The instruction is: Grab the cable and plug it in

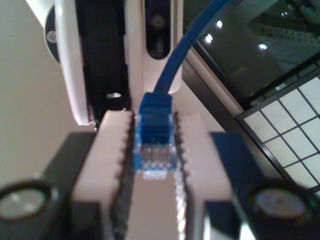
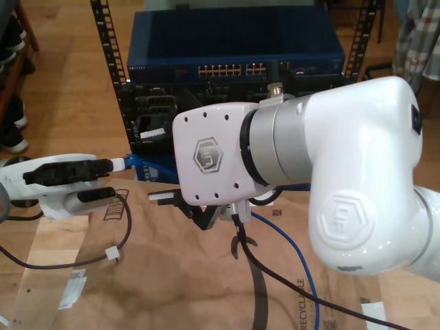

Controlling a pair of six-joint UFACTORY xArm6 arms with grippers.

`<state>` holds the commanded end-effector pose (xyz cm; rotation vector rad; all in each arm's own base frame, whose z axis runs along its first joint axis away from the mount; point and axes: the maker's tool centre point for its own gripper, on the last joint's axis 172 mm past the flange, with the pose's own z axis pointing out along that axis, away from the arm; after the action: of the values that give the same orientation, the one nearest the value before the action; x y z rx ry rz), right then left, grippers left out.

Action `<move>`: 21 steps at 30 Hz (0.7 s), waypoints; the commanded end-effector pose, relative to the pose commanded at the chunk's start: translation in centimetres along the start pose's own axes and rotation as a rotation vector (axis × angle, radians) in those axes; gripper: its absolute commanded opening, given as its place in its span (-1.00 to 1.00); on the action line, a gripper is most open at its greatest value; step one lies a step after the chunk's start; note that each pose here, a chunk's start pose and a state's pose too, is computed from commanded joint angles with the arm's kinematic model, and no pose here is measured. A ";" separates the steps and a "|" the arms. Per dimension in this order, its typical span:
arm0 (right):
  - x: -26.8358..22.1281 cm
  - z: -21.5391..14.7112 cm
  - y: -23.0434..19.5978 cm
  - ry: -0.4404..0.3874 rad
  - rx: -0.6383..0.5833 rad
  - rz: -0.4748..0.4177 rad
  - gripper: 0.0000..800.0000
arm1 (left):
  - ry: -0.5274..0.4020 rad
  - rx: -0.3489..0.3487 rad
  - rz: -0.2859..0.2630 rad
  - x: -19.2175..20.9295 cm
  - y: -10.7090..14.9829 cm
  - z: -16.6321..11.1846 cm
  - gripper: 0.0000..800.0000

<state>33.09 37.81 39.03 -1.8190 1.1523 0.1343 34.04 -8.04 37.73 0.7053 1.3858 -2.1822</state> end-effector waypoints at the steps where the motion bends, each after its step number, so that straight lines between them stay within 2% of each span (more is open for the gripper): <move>1: 0.0 -0.1 0.0 -0.001 0.001 0.000 0.60 | 0.003 0.000 0.002 0.0 -0.1 0.1 -0.93; 9: -0.1 0.0 -0.1 -0.002 0.000 -0.001 0.46 | 0.037 0.026 -0.007 0.6 -0.3 2.0 -0.92; 12: -0.1 0.1 -0.1 -0.001 0.001 -0.001 0.42 | 0.039 0.025 -0.003 0.6 -0.4 2.0 -0.91; 17: 0.0 0.0 0.0 0.001 0.000 0.003 0.20 | 0.042 0.022 -0.002 0.6 -0.4 2.0 -0.91; 21: 0.2 0.0 -0.2 0.005 0.011 0.004 0.15 | 0.042 0.024 -0.003 0.6 -0.4 2.1 -0.91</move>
<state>33.37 37.71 39.11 -1.8086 1.1577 0.1259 32.98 -9.82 38.39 0.7623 1.3848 -2.2017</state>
